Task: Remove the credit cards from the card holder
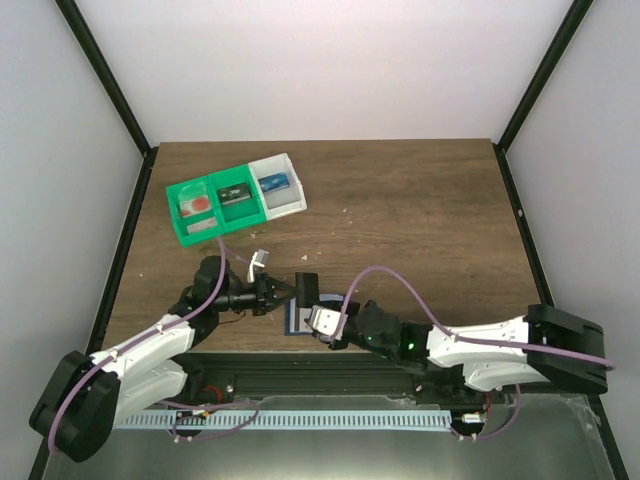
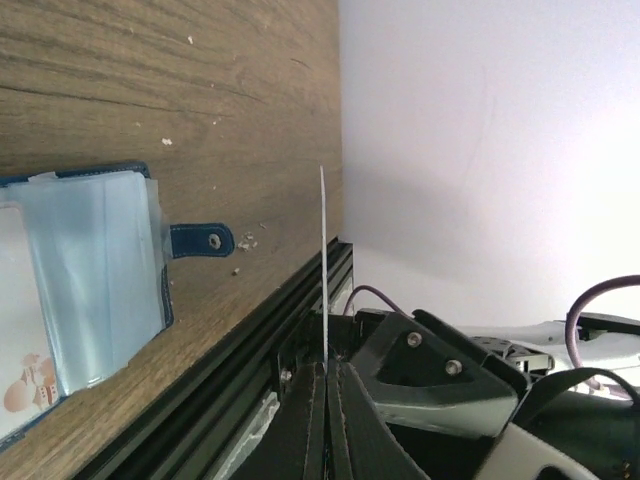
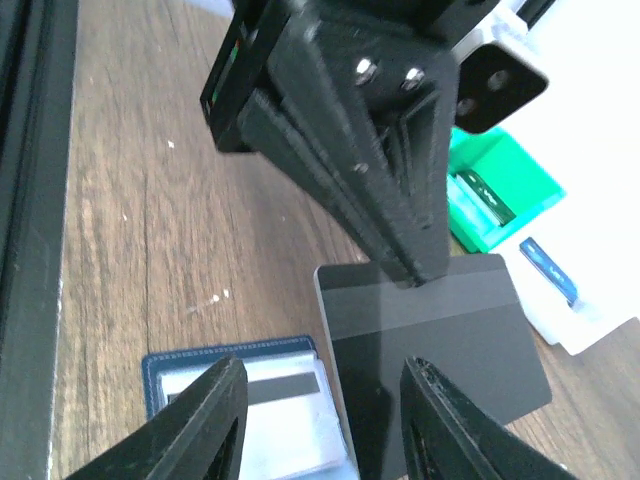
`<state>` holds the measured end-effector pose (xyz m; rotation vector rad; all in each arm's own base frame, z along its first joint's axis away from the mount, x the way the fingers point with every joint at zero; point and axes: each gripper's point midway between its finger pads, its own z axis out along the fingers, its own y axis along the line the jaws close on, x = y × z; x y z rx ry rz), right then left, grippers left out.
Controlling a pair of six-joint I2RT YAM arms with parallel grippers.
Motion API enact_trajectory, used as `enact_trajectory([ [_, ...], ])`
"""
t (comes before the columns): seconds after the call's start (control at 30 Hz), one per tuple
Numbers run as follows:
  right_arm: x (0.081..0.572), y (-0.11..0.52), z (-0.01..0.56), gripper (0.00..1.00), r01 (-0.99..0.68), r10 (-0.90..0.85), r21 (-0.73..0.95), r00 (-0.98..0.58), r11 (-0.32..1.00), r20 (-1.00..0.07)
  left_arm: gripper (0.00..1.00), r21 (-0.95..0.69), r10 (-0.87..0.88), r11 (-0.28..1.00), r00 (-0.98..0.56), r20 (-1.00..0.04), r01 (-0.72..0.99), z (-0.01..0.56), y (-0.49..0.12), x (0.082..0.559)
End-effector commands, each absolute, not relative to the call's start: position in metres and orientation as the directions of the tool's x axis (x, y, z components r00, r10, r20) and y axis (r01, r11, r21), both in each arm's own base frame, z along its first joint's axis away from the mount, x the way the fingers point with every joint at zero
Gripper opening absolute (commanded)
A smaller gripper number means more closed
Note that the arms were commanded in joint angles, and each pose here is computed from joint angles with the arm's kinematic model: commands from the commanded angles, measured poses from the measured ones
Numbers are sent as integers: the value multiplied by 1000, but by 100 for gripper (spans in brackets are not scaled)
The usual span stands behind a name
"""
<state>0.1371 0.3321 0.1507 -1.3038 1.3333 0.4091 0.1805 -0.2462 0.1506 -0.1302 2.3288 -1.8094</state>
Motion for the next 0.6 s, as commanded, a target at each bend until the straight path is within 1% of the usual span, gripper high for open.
enact_trajectory([
  [0.0, 150, 332, 157, 43, -712, -507, -603, 393, 360, -767, 0, -971, -170, 236, -982, -82, 40, 155, -247, 178],
  [0.17, 156, 329, 160, 34, -672, -519, -623, 393, 402, -759, 0, -969, -162, 244, -985, -68, 26, 151, -246, 175],
  [0.23, 160, 326, 160, 24, -649, -533, -634, 389, 421, -751, 0, -969, -162, 247, -984, -66, 25, 150, -246, 174],
  [0.33, 163, 321, 160, 2, -630, -546, -645, 386, 433, -744, 0, -971, -164, 235, -984, -74, 34, 154, -246, 174],
  [0.37, 163, 320, 162, 1, -629, -540, -639, 382, 442, -750, 4, -972, -167, 231, -983, -78, 38, 157, -246, 174],
  [0.4, 163, 319, 164, 0, -631, -533, -628, 371, 456, -760, 14, -973, -173, 228, -982, -81, 40, 159, -245, 175],
  [0.43, 163, 317, 167, 1, -638, -522, -610, 356, 469, -775, 28, -973, -186, 224, -978, -92, 49, 163, -245, 177],
  [0.47, 163, 316, 169, 0, -653, -506, -582, 334, 484, -795, 39, -974, -197, 218, -974, -110, 66, 167, -244, 179],
  [0.5, 162, 316, 172, 0, -673, -484, -542, 299, 504, -822, 49, -973, -207, 210, -968, -139, 95, 174, -244, 180],
  [0.53, 162, 316, 175, 0, -693, -465, -494, 252, 525, -849, 55, -971, -216, 204, -961, -170, 126, 181, -243, 182],
  [0.57, 162, 316, 179, 1, -714, -429, -422, 187, 558, -884, 59, -965, -222, 202, -952, -210, 166, 188, -242, 183],
])
